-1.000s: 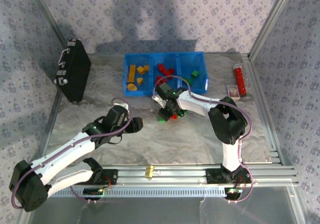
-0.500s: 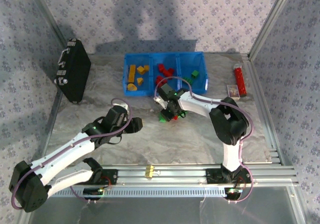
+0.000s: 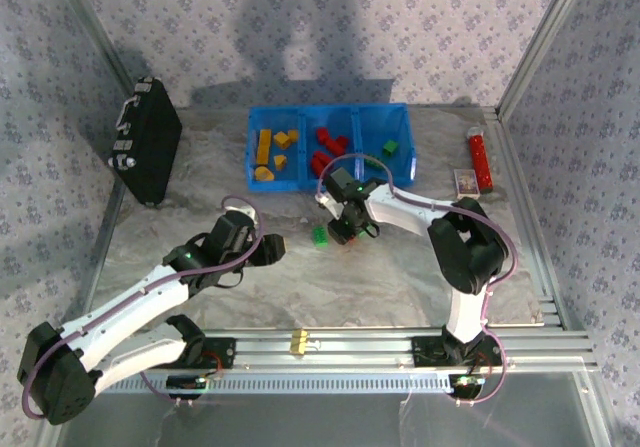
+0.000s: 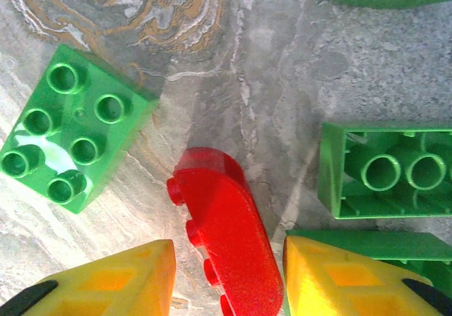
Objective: Sort the legos into containers by color
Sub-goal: Pick up the lego from the center of the table.
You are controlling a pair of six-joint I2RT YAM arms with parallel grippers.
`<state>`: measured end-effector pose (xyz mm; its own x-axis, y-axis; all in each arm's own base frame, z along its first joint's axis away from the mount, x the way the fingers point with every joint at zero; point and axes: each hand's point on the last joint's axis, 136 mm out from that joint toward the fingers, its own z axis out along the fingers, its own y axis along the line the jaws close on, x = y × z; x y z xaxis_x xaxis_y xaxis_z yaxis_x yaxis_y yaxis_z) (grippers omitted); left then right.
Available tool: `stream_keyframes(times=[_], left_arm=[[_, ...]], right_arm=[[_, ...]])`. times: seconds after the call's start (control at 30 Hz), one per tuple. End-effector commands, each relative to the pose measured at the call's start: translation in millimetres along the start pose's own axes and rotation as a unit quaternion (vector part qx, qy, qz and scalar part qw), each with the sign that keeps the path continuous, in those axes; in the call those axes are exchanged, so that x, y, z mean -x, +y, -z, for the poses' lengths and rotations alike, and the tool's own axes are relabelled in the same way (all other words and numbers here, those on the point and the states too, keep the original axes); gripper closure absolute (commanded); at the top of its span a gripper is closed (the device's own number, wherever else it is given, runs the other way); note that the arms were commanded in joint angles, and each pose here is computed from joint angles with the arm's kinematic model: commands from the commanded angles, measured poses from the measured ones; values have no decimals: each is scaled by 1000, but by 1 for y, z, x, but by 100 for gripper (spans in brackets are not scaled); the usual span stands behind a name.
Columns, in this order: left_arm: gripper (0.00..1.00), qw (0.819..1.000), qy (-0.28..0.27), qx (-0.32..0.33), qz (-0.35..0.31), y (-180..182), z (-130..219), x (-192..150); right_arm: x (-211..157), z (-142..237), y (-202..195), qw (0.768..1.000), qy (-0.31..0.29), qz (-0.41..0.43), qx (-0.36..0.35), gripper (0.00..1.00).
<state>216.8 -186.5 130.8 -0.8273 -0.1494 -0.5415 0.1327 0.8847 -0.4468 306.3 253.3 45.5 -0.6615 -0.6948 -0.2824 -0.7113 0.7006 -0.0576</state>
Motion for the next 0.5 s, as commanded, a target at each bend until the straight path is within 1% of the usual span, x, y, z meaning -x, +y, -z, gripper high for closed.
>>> stream_keyframes(times=[0.0, 0.03, 0.07, 0.17, 0.3, 0.47], left_arm=[[33, 1000, -1, -6, 5, 1, 2, 0], [33, 1000, 1, -5, 5, 1, 2, -1], [33, 1000, 0, -4, 5, 2, 2, 0], [33, 1000, 0, -3, 5, 3, 3, -1], [34, 1000, -3, -3, 7, 4, 3, 0], [34, 1000, -5, -1, 2, 4, 5, 1]], right_arm=[[-8, -6, 7, 1000, 18, -5, 8, 57], [-9, -7, 7, 1000, 19, -7, 6, 60], [-8, -6, 6, 1000, 19, -6, 2, 65], [-5, 1, 6, 1000, 8, -10, -4, 72], [4, 21, 3, 999, -22, -21, -9, 75], [31, 63, -9, 995, -87, -51, -5, 75]])
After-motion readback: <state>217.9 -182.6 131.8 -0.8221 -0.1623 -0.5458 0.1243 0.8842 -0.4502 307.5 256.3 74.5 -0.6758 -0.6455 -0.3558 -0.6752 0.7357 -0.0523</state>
